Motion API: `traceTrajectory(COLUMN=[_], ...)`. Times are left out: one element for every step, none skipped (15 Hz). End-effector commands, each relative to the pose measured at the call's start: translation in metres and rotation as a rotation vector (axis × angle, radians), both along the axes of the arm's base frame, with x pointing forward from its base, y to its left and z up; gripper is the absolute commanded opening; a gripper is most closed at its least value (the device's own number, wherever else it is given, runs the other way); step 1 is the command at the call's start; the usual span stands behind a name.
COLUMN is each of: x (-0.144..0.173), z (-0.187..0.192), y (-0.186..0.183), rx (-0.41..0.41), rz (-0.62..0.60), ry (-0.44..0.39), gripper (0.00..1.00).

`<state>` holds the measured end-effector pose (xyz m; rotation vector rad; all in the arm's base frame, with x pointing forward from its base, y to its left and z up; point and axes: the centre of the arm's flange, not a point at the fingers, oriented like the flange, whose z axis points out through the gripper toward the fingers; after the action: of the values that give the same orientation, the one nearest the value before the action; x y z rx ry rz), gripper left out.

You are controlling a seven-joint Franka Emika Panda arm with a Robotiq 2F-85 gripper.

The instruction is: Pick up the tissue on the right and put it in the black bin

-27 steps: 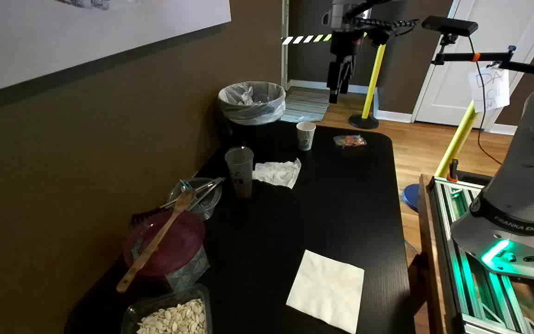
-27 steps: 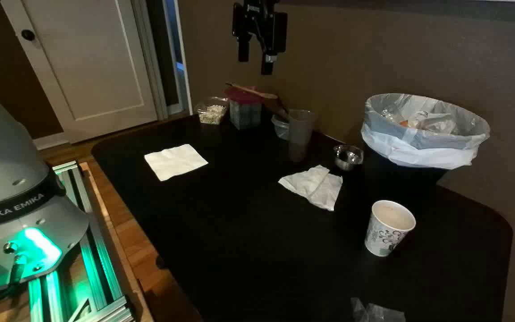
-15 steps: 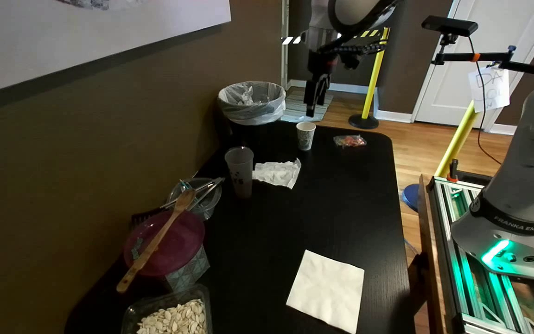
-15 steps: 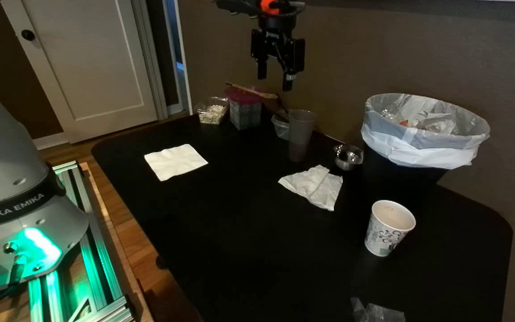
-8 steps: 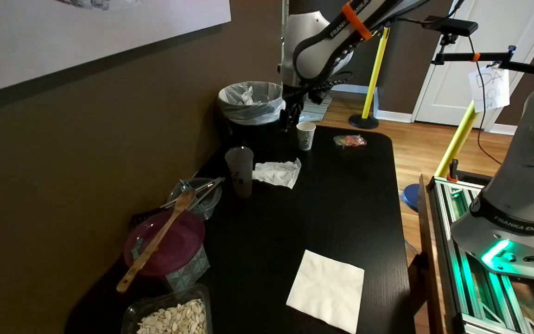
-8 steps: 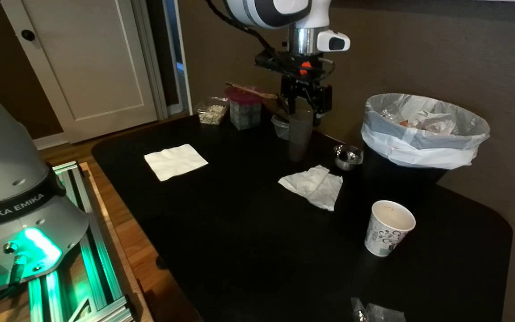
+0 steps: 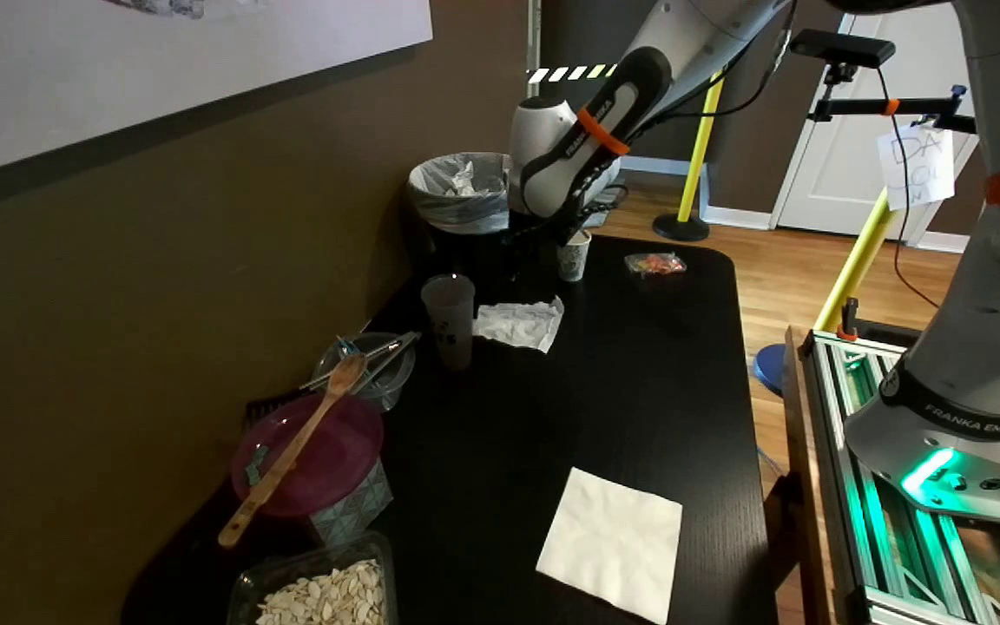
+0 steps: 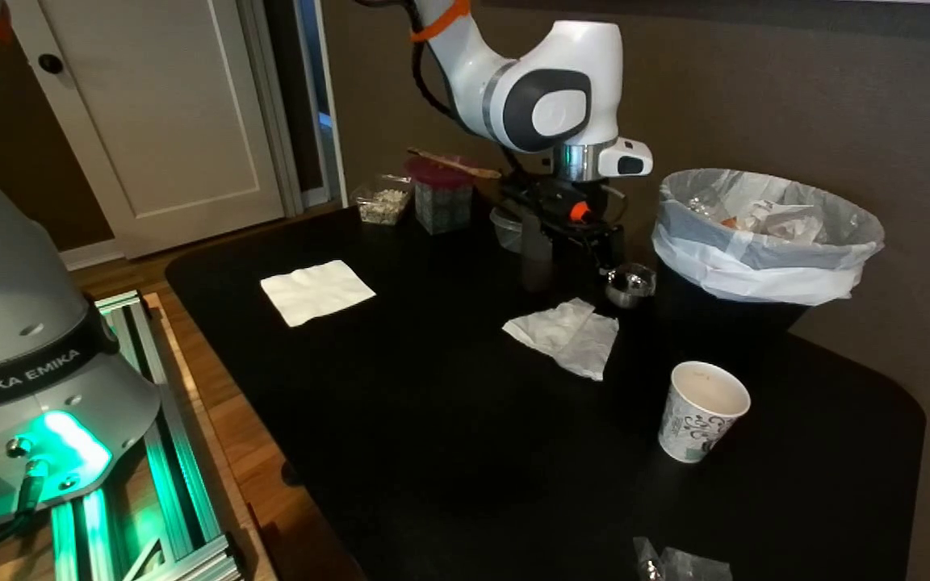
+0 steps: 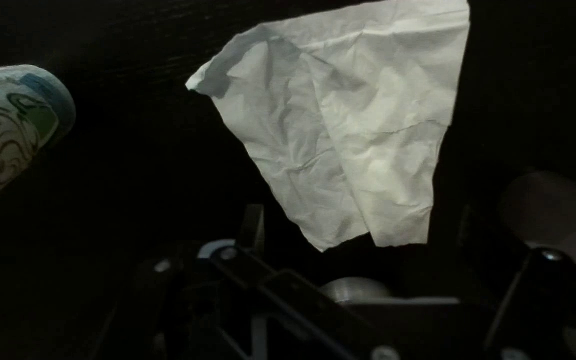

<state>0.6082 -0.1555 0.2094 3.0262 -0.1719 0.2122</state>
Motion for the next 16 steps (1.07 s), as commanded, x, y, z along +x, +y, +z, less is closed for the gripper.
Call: traceTrajectory(x=[0.031,0.035,0.037,0.040,0.041,0.041,0.042,0.042,0.041,0.041,0.040,0.040,0.039,0.040,0.041,0.042], z=[-0.048,-0.060,-0.072,-0.081,-0.091,-0.099,-0.107,-0.114,-0.121,-0.126,-0.131,-0.135,-0.138,-0.139,-0.138,-0.135], y=[-0.008,-0.009,-0.010,-0.011,-0.012,-0.013,-0.014,-0.017,-0.019,-0.021,-0.023,-0.025,-0.026,-0.026,-0.025,-0.023], rx=[0.002,0.006,0.008,0.008,0.006,0.017,0.012,0.016,0.012,0.008,0.012,0.014,0.019,0.025,0.032,0.039], rz=[-0.062,-0.072,-0.080,-0.085,-0.084,-0.091,-0.097,-0.098,-0.086,-0.084,-0.085,-0.085,-0.085,-0.083,-0.078,-0.072], ry=[-0.006,-0.004,0.005,0.006,0.022,0.029,0.032,0.048,0.067,0.070,0.079,0.086,0.094,0.100,0.109,0.126], gripper=[1.00,1.00,1.00,1.00,1.00,1.00,1.00,1.00,1.00,1.00,0.75,0.73,0.66,0.58,0.49,0.42])
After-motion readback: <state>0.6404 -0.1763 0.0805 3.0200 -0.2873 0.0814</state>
